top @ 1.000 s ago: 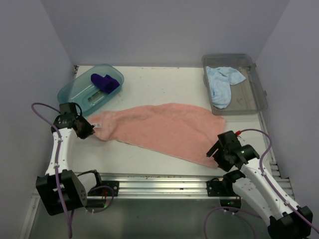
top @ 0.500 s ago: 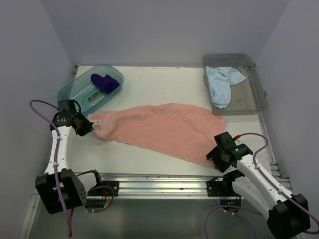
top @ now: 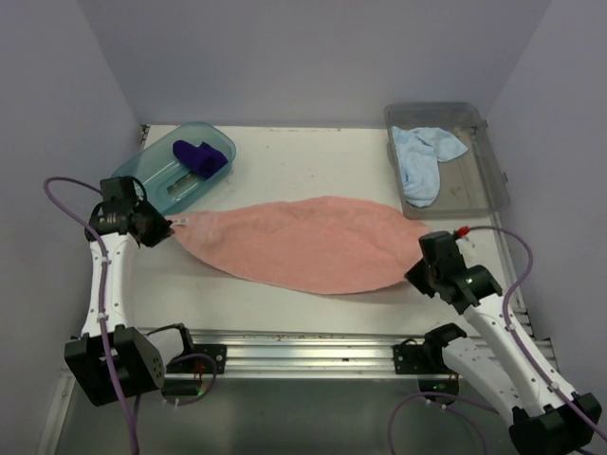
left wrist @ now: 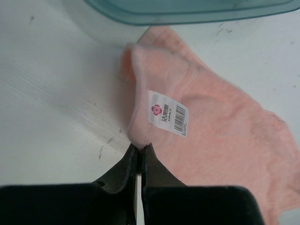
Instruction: Roll the towels
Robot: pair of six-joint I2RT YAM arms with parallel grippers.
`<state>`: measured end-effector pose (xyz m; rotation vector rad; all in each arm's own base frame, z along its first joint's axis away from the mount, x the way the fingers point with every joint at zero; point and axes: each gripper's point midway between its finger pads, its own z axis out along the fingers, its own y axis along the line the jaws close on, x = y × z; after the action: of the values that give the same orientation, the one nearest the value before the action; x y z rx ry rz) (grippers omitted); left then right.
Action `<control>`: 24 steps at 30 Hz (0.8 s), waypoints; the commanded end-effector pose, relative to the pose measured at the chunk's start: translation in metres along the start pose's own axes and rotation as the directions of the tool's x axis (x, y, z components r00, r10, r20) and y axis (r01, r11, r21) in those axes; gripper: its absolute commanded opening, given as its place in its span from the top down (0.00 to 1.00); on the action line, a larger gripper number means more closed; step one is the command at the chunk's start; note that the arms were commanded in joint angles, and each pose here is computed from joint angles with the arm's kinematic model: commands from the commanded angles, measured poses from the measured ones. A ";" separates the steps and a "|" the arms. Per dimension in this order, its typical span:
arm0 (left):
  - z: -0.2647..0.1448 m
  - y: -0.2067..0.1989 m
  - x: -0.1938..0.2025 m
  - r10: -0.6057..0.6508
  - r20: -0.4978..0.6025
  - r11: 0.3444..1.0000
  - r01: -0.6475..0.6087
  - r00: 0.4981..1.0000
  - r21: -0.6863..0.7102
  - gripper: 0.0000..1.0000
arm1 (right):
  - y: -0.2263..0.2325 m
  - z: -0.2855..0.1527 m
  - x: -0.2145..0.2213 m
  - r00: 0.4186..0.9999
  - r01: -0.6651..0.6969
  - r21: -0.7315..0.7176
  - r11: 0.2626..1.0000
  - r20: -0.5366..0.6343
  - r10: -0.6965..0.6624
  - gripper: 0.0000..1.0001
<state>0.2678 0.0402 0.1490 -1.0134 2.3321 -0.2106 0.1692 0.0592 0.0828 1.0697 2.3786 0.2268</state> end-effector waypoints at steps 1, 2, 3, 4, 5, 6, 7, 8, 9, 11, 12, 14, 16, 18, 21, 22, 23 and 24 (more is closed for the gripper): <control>-0.041 -0.036 -0.045 0.041 0.104 0.994 -0.051 0.994 0.098 1.00 | 0.044 -0.047 -0.072 0.960 0.157 -0.053 0.986 0.242 -0.140 1.00; -0.050 -0.042 -0.055 0.043 0.132 0.993 -0.058 0.990 0.105 1.00 | 0.068 -0.076 -0.095 0.944 0.170 -0.098 0.981 0.301 -0.134 1.00; -0.070 -0.053 -0.074 0.046 0.200 0.990 -0.072 0.979 0.124 1.00 | 0.073 -0.088 -0.109 0.928 0.189 -0.081 0.979 0.340 -0.151 1.00; -0.080 -0.056 -0.081 0.040 0.226 0.989 -0.071 0.973 0.131 1.00 | 0.076 -0.099 -0.118 0.911 0.239 -0.059 0.969 0.358 -0.203 1.00; -0.090 -0.062 -0.087 0.034 0.250 0.986 -0.073 0.968 0.148 1.00 | 0.092 -0.123 -0.136 0.893 0.245 -0.090 0.965 0.408 -0.189 1.00; -0.104 -0.072 -0.094 0.025 0.279 0.979 -0.080 0.960 0.187 1.00 | 0.097 -0.136 -0.146 0.875 0.258 -0.091 0.962 0.444 -0.193 1.00; -0.113 -0.082 -0.098 -0.009 0.289 0.969 -0.063 0.957 0.240 1.00 | 0.100 -0.149 -0.157 0.848 0.295 -0.080 0.952 0.482 -0.222 1.00; -0.119 -0.093 -0.098 -0.021 0.281 0.956 -0.064 0.959 0.288 1.00 | 0.110 -0.176 -0.172 0.824 0.294 -0.111 0.949 0.532 -0.194 1.00; -0.131 -0.108 -0.098 -0.024 0.268 0.929 -0.077 0.963 0.361 1.00 | 0.109 -0.187 -0.181 0.802 0.316 -0.081 0.945 0.556 -0.220 1.00; -0.145 -0.118 -0.103 -0.049 0.287 0.912 -0.074 0.957 0.403 1.00 | 0.114 -0.224 -0.199 0.765 0.316 -0.106 0.943 0.616 -0.187 1.00; -0.156 -0.120 -0.111 -0.062 0.323 0.912 -0.078 0.944 0.402 1.00 | 0.109 -0.230 -0.203 0.753 0.327 -0.073 0.942 0.622 -0.214 1.00; -0.174 -0.120 -0.117 -0.066 0.364 0.913 -0.091 0.929 0.397 1.00 | 0.103 -0.259 -0.215 0.723 0.298 -0.085 0.951 0.671 -0.166 1.00; -0.205 -0.125 -0.127 -0.058 0.436 0.902 -0.141 0.898 0.409 1.00 | 0.090 -0.278 -0.218 0.704 0.287 -0.100 0.953 0.696 -0.139 1.00; -0.250 -0.132 -0.130 -0.034 0.535 0.870 -0.239 0.844 0.432 1.00 | 0.075 -0.303 -0.222 0.680 0.263 -0.124 0.957 0.727 -0.093 1.00; -0.294 -0.129 -0.131 -0.056 0.635 0.859 -0.286 0.771 0.424 1.00 | 0.056 -0.328 -0.221 0.666 0.256 -0.147 0.955 0.744 -0.064 1.00; -0.314 -0.125 -0.126 -0.068 0.674 0.849 -0.312 0.736 0.426 1.00 | 0.049 -0.335 -0.220 0.660 0.252 -0.159 0.955 0.750 -0.049 1.00; -0.323 -0.124 -0.123 -0.072 0.689 0.846 -0.322 0.722 0.426 1.00 | 0.044 -0.346 -0.220 0.653 0.249 -0.180 0.952 0.757 -0.028 1.00; -0.334 -0.122 -0.120 -0.080 0.707 0.842 -0.332 0.703 0.425 1.00 | 0.039 -0.350 -0.219 0.651 0.249 -0.188 0.950 0.759 -0.021 1.00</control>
<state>0.2583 0.0160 0.4750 -0.5836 1.6383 -0.3832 0.1611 -0.0344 0.4761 0.6340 1.6073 0.1075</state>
